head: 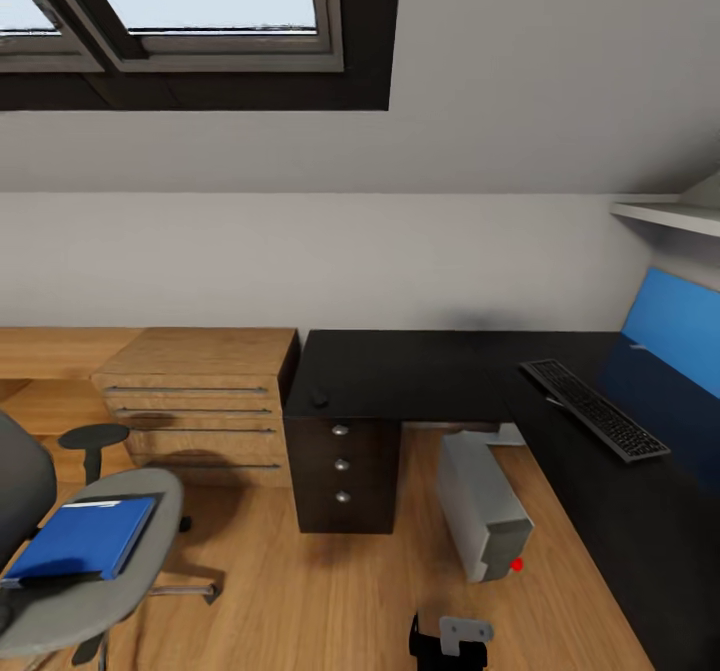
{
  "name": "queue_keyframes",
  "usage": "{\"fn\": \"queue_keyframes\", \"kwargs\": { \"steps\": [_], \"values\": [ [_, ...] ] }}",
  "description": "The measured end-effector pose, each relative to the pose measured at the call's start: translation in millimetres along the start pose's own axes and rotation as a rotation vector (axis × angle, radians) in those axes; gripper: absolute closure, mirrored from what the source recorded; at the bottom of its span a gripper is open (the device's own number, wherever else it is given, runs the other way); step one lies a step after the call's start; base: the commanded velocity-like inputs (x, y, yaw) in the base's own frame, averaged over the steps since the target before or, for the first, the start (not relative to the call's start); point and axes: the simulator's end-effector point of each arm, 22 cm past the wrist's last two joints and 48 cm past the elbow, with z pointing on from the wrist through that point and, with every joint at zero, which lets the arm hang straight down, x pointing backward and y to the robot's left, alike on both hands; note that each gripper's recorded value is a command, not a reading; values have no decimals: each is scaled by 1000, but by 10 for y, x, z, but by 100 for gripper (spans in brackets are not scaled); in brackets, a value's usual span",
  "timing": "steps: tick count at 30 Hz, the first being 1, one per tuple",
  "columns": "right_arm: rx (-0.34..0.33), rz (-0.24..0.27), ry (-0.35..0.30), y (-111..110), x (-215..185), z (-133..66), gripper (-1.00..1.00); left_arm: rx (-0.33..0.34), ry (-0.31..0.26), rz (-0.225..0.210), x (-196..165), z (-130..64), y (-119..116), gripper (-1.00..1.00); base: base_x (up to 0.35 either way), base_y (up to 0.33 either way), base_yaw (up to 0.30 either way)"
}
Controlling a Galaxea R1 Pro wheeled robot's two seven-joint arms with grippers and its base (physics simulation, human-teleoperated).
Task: In the bedroom, organize the workspace by keeping the computer under the desk, ensuring the monitor is on the desk, placing the keyboard on the desk next to the monitor, placing the mouse on the desk next to the keyboard, moving the folder from the swivel chair onto the desk next to the mouse, stacking the notebook on top of the folder with the pen on top of the notebook, and positioning the swivel chair next to the desk.
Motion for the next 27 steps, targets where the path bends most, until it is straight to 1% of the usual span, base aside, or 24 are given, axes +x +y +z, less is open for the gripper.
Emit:
{"fn": "queue_keyframes", "kwargs": {
  "steps": [20,27],
  "values": [
    [-1,-3,1,1,7,-1,-100,0,1,1,3,0,-2,-100,-337,0,3],
    [-33,-5,5,64,24,-4,-100,-2,2,0,8,0,6,-100,-338,0,0]
  ]
}}
